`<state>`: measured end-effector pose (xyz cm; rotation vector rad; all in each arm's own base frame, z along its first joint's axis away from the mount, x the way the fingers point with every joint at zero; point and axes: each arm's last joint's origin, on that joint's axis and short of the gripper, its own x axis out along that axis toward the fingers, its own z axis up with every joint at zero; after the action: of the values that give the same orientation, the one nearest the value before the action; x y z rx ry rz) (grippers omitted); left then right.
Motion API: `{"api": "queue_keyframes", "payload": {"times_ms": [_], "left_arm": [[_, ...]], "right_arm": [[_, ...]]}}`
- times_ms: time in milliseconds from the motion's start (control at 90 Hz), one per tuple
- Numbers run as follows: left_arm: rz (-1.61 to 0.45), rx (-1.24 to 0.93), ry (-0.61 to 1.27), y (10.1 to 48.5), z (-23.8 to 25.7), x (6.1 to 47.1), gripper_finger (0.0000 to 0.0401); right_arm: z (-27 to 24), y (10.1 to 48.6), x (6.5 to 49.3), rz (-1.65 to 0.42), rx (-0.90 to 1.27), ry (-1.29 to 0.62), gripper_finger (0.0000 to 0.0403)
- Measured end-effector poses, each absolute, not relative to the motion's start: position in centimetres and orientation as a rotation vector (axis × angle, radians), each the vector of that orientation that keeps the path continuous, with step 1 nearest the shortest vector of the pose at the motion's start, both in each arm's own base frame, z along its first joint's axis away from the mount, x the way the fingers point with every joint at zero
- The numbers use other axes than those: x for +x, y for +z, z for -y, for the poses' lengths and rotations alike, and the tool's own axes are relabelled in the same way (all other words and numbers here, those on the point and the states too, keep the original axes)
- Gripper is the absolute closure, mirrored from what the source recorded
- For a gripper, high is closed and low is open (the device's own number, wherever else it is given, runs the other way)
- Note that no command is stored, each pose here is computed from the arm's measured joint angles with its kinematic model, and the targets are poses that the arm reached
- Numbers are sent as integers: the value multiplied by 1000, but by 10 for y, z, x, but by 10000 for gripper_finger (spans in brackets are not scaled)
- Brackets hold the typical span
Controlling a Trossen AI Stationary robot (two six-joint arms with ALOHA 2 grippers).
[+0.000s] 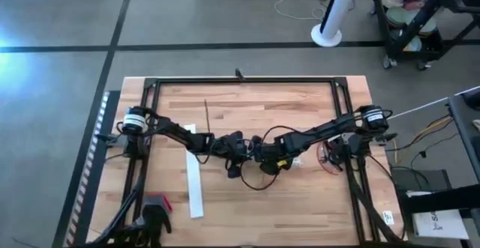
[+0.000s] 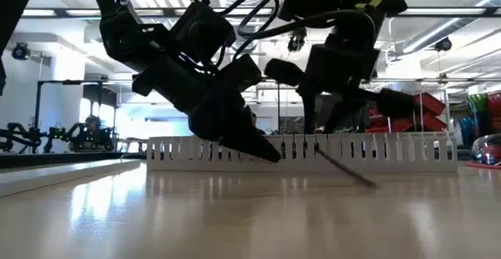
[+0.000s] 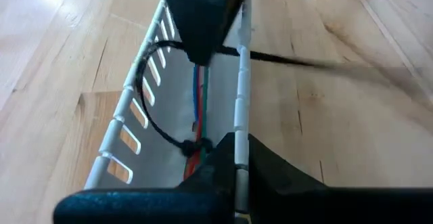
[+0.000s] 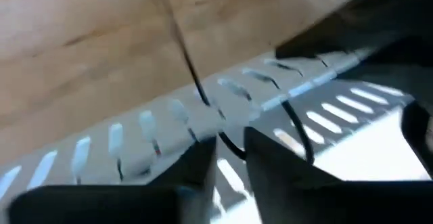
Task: Ziptie cables
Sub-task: Put the ziptied cable wires into the white cable duct
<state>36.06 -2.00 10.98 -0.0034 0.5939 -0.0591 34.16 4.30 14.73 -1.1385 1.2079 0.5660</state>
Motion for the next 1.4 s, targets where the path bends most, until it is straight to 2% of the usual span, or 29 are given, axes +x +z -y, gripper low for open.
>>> {"api": "queue_keyframes", "payload": {"times_ms": [200,389,522,667,844,933,1044,1244,1400], "left_arm": [[-594,-4,-57,110,20,361,401],[-594,-4,-56,110,19,361,401],[-594,-7,-55,110,19,360,401],[-594,-8,-54,110,19,360,401],[-594,-8,-53,110,19,361,401],[-594,-8,-53,110,19,361,401],[-594,-8,-53,111,19,361,401],[-595,-8,-52,111,19,360,401],[-595,-8,-52,110,19,360,401]], "right_arm": [[-43,170,331,-1209,-1158,534,249],[-45,178,328,-1185,-1133,530,240],[-48,177,326,-1201,-1102,522,254],[-67,176,323,-1155,-1028,598,267],[-85,155,315,-1118,-982,649,279],[-89,153,320,-1025,-929,576,288],[-88,148,318,-1039,-828,508,310],[-87,136,318,-1116,-557,349,392],[-90,128,317,-1152,-333,210,399]]}}
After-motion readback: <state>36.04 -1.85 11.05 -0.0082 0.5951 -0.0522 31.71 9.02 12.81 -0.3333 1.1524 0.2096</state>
